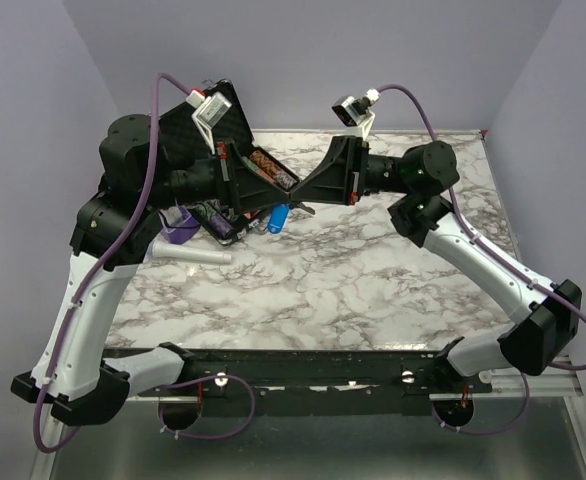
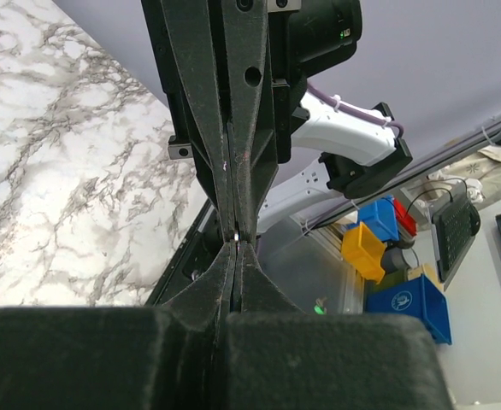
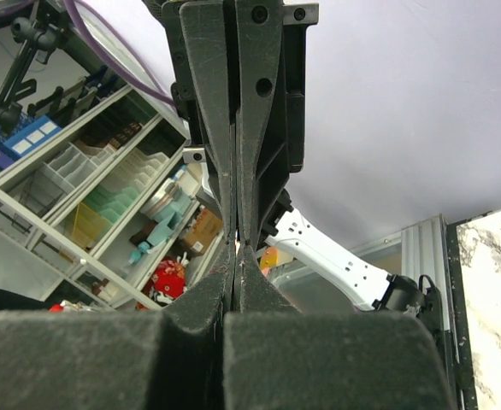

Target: Remove the keys from the keyring

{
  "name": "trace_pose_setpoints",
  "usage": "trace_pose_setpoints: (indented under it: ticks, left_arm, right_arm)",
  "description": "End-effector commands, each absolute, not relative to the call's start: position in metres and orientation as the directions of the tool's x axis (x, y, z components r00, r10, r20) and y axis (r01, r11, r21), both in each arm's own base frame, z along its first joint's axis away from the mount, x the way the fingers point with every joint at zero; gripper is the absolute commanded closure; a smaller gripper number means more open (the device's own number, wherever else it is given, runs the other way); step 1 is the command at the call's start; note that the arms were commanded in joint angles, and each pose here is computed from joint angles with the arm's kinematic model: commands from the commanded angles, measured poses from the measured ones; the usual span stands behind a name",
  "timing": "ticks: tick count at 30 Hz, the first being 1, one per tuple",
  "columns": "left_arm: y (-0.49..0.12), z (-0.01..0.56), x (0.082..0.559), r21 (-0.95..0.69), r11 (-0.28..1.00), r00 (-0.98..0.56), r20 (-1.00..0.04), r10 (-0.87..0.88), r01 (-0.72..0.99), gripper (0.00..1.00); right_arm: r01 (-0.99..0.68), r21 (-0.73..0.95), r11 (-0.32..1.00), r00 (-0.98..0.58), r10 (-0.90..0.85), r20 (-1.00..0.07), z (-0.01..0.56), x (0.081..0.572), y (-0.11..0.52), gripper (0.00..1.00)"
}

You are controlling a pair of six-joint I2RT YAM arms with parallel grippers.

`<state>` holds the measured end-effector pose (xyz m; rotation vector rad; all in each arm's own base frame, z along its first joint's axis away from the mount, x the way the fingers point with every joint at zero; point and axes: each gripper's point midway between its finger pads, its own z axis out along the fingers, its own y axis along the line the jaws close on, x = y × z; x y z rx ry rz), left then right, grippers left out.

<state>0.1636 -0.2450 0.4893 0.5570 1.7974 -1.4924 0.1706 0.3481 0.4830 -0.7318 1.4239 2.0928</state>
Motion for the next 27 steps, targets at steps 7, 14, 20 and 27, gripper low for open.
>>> trace_pose_setpoints:
  ticks: [7, 14, 20, 27]
  left_arm:
    - [-0.235, 0.497, 0.172, -0.61, 0.318, -0.587, -0.79, -0.174, 0.726, 0.43]
    - [-0.22, 0.508, 0.176, -0.546, 0.404, -0.524, -0.834, -0.176, 0.734, 0.01]
    - [-0.212, 0.496, 0.184, -0.548, 0.456, -0.527, -0.829, -0.187, 0.701, 0.02]
    - [-0.197, 0.452, 0.186, -0.532, 0.564, -0.551, -0.819, -0.156, 0.631, 0.03]
  right_arm:
    - [-0.685, 0.638, -0.351, -0.707, 0.112, -0.698, 0.494, 0.165, 0.347, 0.99]
    - [-0.679, 0.686, -0.262, -0.725, 0.089, -0.683, 0.481, 0.17, 0.348, 0.99]
    - [-0.636, 0.76, -0.131, -0.77, 0.058, -0.635, 0.459, 0.183, 0.352, 0.99]
    - [-0.538, 0.827, 0.163, -0.816, 0.147, -0.56, 0.41, 0.215, 0.345, 0.99]
